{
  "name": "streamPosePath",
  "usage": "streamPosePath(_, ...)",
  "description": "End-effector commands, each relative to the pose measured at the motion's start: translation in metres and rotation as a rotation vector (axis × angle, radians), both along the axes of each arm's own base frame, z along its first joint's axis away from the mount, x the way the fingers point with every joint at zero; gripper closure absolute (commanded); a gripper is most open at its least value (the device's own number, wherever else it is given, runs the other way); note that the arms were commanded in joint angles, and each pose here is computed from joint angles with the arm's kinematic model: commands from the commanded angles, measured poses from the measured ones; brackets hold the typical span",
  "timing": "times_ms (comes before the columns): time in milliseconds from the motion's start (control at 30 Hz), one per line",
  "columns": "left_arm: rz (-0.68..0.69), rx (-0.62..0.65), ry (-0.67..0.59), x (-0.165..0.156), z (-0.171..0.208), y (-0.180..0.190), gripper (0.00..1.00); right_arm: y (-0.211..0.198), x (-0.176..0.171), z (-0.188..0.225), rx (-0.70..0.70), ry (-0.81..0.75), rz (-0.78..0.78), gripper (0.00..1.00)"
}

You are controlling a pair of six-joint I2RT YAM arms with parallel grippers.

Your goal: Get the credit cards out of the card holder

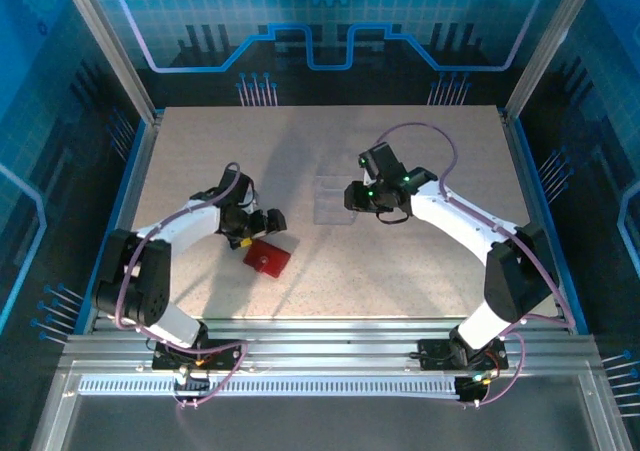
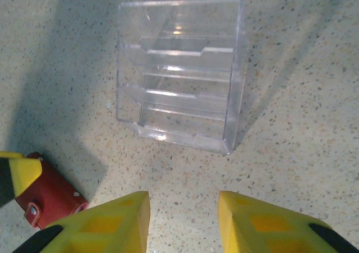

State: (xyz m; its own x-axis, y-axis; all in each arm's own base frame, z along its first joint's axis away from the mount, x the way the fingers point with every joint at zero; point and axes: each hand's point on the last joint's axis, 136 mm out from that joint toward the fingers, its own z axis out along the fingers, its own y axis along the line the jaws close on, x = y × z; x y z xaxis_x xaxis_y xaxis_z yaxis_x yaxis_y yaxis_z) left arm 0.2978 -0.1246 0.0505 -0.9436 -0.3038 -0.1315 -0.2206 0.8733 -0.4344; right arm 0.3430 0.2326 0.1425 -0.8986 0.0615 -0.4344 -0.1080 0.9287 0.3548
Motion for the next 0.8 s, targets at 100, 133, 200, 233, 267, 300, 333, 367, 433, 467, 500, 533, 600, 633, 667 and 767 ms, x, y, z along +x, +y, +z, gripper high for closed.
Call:
streamPosePath(100,0.017,-0.07,0.066,-0.043,0.003,-0.016,0.03,0.02,-0.034,-0.002,0.01,0.041,0.073,0.63)
streamPosePath(133,0.019,-0.075,0.067,-0.047,0.004,-0.017,0.03,0.022,-0.039,-0.004,0.008,0.05,0.083,0.63)
streamPosePath(200,0.019,-0.108,0.07,-0.056,0.005,-0.023,0.03,0.028,-0.051,-0.007,0.012,0.065,0.105,0.63)
streamPosePath(233,0.019,-0.12,0.075,-0.06,0.006,-0.026,0.03,0.03,-0.056,-0.009,0.015,0.073,0.112,0.63)
streamPosePath(267,0.015,-0.128,0.082,-0.065,0.005,-0.029,0.03,0.033,-0.062,-0.011,0.019,0.081,0.12,0.63)
streamPosePath(300,0.009,-0.134,0.089,-0.07,0.005,-0.032,0.03,0.036,-0.067,-0.013,0.023,0.086,0.127,0.63)
streamPosePath(333,0.005,-0.14,0.094,-0.074,0.005,-0.035,0.03,0.037,-0.071,-0.014,0.024,0.093,0.132,0.63)
streamPosePath(367,-0.003,-0.147,0.1,-0.078,0.005,-0.039,0.03,0.039,-0.076,-0.016,0.023,0.098,0.137,0.63)
streamPosePath(433,-0.023,-0.164,0.108,-0.085,0.006,-0.048,0.03,0.039,-0.084,-0.02,0.02,0.107,0.136,0.63)
streamPosePath(467,-0.034,-0.177,0.112,-0.089,0.006,-0.053,0.03,0.038,-0.087,-0.022,0.023,0.114,0.131,0.63)
streamPosePath(500,-0.047,-0.196,0.115,-0.093,0.008,-0.06,0.03,0.038,-0.09,-0.024,0.034,0.119,0.128,0.63)
streamPosePath(533,-0.058,-0.214,0.117,-0.095,0.009,-0.066,0.03,0.038,-0.093,-0.026,0.045,0.13,0.123,0.63)
streamPosePath(600,-0.08,-0.251,0.128,-0.1,0.012,-0.078,0.03,0.037,-0.099,-0.03,0.072,0.154,0.107,0.63)
streamPosePath(633,-0.093,-0.265,0.131,-0.103,0.014,-0.084,0.03,0.037,-0.102,-0.031,0.085,0.162,0.101,0.63)
streamPosePath(667,-0.106,-0.275,0.13,-0.104,0.016,-0.088,0.03,0.037,-0.104,-0.032,0.1,0.17,0.097,0.63)
streamPosePath(767,-0.108,-0.262,0.086,-0.101,0.03,-0.089,0.04,0.041,-0.113,-0.036,0.156,0.193,0.093,0.63)
